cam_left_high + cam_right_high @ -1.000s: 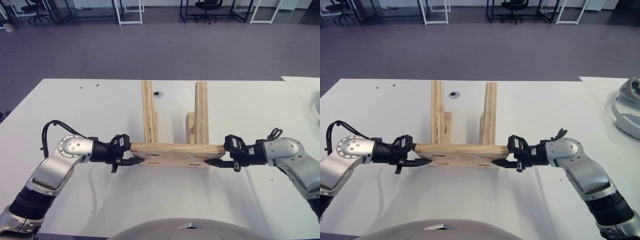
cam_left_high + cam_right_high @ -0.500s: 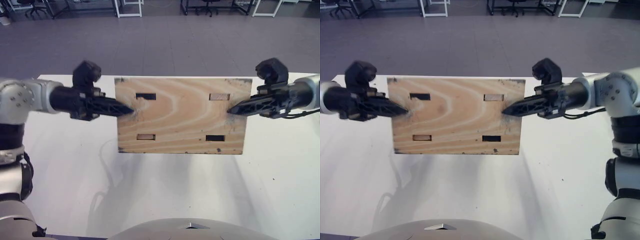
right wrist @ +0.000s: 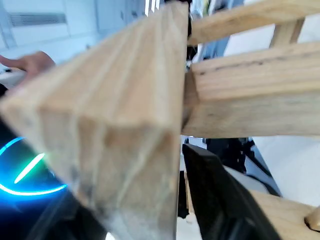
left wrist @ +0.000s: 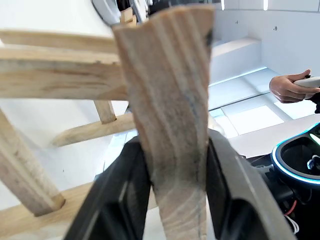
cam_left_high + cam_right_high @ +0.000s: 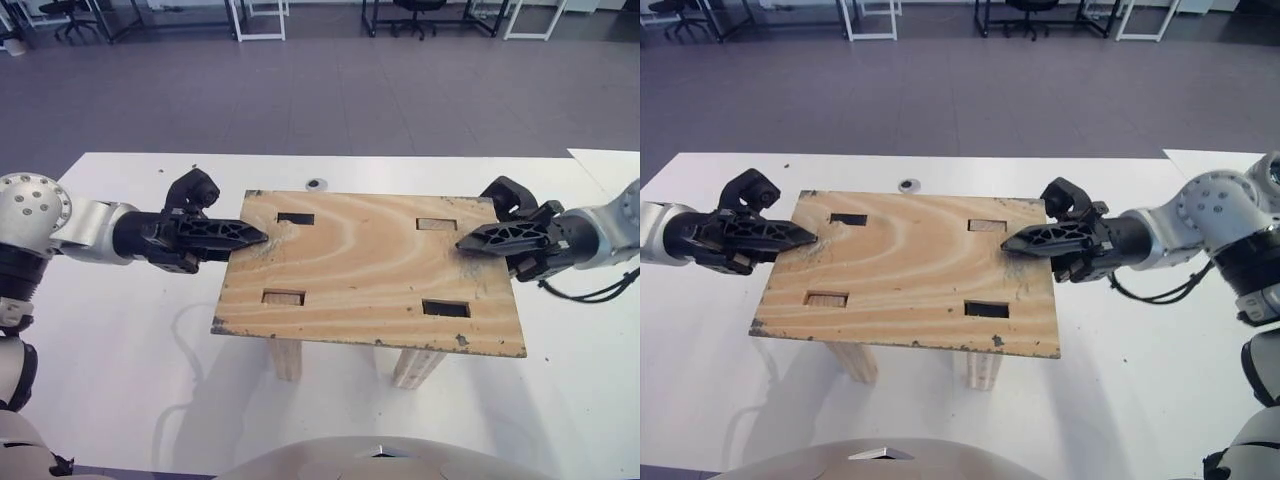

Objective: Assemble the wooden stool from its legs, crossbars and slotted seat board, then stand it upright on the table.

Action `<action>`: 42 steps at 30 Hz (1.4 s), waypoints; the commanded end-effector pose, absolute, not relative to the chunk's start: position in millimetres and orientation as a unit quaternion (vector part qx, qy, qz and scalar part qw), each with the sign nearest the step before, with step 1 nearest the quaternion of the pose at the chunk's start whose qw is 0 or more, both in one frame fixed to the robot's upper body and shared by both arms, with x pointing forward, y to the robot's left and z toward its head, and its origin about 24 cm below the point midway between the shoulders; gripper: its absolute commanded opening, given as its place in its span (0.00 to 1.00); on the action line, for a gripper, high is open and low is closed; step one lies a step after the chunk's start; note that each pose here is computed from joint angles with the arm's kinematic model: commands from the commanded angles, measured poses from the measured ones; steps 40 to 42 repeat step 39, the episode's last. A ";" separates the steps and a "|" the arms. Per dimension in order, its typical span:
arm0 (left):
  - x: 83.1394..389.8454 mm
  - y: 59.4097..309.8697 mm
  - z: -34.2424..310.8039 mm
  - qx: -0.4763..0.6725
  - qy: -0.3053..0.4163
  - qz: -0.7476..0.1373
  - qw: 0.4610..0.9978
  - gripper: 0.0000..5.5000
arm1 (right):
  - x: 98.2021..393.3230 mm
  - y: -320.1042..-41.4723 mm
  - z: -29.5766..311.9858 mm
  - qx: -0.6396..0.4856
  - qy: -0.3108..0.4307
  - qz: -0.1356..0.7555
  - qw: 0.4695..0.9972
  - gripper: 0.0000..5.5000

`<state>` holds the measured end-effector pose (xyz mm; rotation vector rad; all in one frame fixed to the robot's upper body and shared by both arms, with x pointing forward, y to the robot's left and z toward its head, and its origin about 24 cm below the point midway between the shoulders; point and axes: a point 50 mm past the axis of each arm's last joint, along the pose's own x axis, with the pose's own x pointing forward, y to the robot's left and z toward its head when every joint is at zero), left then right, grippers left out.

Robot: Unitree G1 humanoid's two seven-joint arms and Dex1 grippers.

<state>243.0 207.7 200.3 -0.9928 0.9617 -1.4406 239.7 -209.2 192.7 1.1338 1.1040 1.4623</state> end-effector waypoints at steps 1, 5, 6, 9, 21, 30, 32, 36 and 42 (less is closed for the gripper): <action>245.9 211.0 200.1 -0.417 0.361 -0.590 0.590 0.41 | 242.5 -222.4 192.5 0.462 0.422 0.570 0.533 0.55; 253.0 221.3 199.5 -0.426 0.319 -0.552 0.642 0.54 | 248.5 -236.1 188.8 0.471 0.376 0.535 0.592 0.69; 254.1 226.4 197.0 -0.431 0.315 -0.536 0.654 0.58 | 250.6 -237.8 189.1 0.473 0.365 0.530 0.602 0.73; 252.6 245.7 186.9 -0.448 0.306 -0.493 0.680 0.66 | 253.8 -240.7 186.8 0.472 0.332 0.513 0.635 0.81; 309.4 283.5 125.9 -0.022 0.044 -0.129 0.990 0.85 | 301.7 -287.1 97.9 0.101 0.055 0.058 0.992 0.98; 315.4 273.1 94.3 0.069 0.008 -0.047 0.996 0.85 | 313.4 -260.4 60.4 -0.032 0.028 0.033 0.999 0.98; 316.1 269.7 92.0 0.062 0.007 -0.050 0.997 0.85 | 310.8 -265.8 57.0 -0.027 0.028 0.012 0.999 0.98; 308.8 265.9 81.3 0.054 0.017 -0.064 0.996 0.85 | 311.0 -270.7 57.7 -0.034 0.026 -0.006 0.999 0.98; 307.3 264.4 80.9 0.052 0.011 -0.050 0.997 0.85 | 312.5 -272.0 59.3 -0.039 0.024 -0.014 0.999 0.98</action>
